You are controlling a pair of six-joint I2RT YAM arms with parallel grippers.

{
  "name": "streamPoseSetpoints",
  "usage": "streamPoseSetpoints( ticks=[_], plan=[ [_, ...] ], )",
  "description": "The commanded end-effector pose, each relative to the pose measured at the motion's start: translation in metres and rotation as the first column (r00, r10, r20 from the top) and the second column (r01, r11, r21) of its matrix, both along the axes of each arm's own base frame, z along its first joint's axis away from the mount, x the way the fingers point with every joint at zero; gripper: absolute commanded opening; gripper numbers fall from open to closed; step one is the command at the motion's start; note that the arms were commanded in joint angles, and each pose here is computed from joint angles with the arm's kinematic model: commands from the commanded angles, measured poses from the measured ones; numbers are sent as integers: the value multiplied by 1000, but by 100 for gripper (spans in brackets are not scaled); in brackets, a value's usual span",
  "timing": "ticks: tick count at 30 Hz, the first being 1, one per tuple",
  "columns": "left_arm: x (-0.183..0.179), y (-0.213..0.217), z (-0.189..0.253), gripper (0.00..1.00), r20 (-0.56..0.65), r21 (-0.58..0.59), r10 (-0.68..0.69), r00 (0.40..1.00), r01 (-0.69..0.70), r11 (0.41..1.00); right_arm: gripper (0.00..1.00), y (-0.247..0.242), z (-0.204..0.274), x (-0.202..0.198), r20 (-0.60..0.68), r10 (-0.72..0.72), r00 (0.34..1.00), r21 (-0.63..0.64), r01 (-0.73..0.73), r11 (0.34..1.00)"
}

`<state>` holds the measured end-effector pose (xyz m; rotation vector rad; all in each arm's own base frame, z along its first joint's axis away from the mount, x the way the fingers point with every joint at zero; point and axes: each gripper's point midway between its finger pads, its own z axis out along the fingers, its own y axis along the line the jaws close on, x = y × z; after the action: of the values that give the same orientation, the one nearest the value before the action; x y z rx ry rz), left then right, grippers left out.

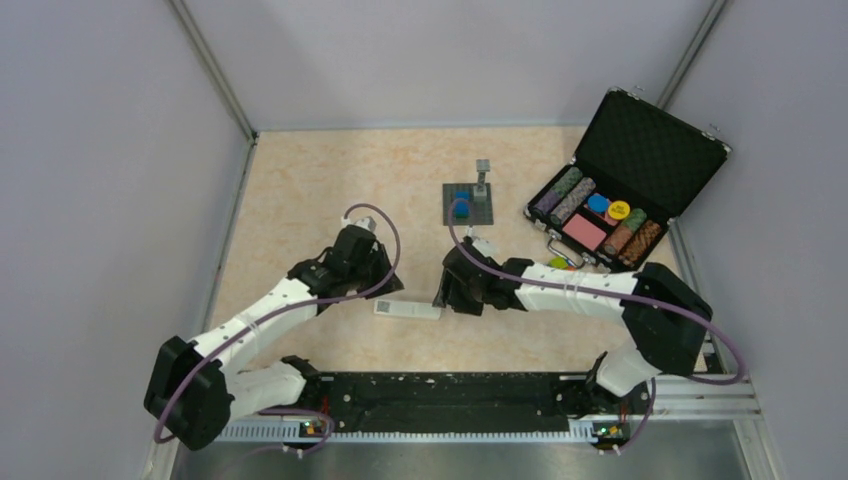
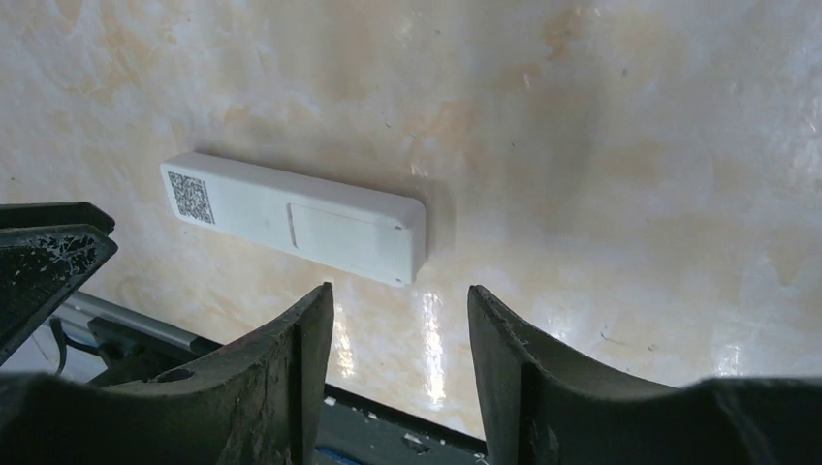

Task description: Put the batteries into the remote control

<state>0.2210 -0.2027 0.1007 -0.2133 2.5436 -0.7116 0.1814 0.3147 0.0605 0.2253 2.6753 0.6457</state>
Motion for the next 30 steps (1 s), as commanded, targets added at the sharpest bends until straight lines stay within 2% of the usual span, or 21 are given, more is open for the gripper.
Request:
streamPoseSetpoints(
  ticks=[1, 3, 6, 9, 18, 25, 30],
  plan=[
    [0, 42, -7, 34, 22, 149, 125, 992, -127, 981, 54, 15, 9, 11, 62, 51, 997, -51, -48, 998],
    [-4, 52, -14, 38, 15, 180, 150, 989, -150, 972, 55, 19, 8, 12, 72, 63, 995, -72, -58, 996],
    [-8, 61, -23, 52, 6, 197, 173, 985, -171, 965, 57, 24, 3, 12, 68, 69, 995, -106, -62, 992],
    [-11, 65, -30, 57, -1, 198, 181, 983, -177, 964, 57, 26, -2, 11, 66, 72, 995, -141, -62, 988],
    [-12, 69, -48, 60, -20, 216, 188, 982, -179, 960, 58, 32, -14, 5, 49, 72, 996, -189, -61, 980],
    [-11, 56, -56, 56, -13, 146, 152, 988, -149, 978, 50, 36, -18, 5, 37, 64, 997, -190, -56, 980],
    [-9, 54, -58, 55, -7, 136, 148, 989, -146, 980, 44, 38, -21, 5, 30, 66, 997, -194, -59, 979]
  ],
)
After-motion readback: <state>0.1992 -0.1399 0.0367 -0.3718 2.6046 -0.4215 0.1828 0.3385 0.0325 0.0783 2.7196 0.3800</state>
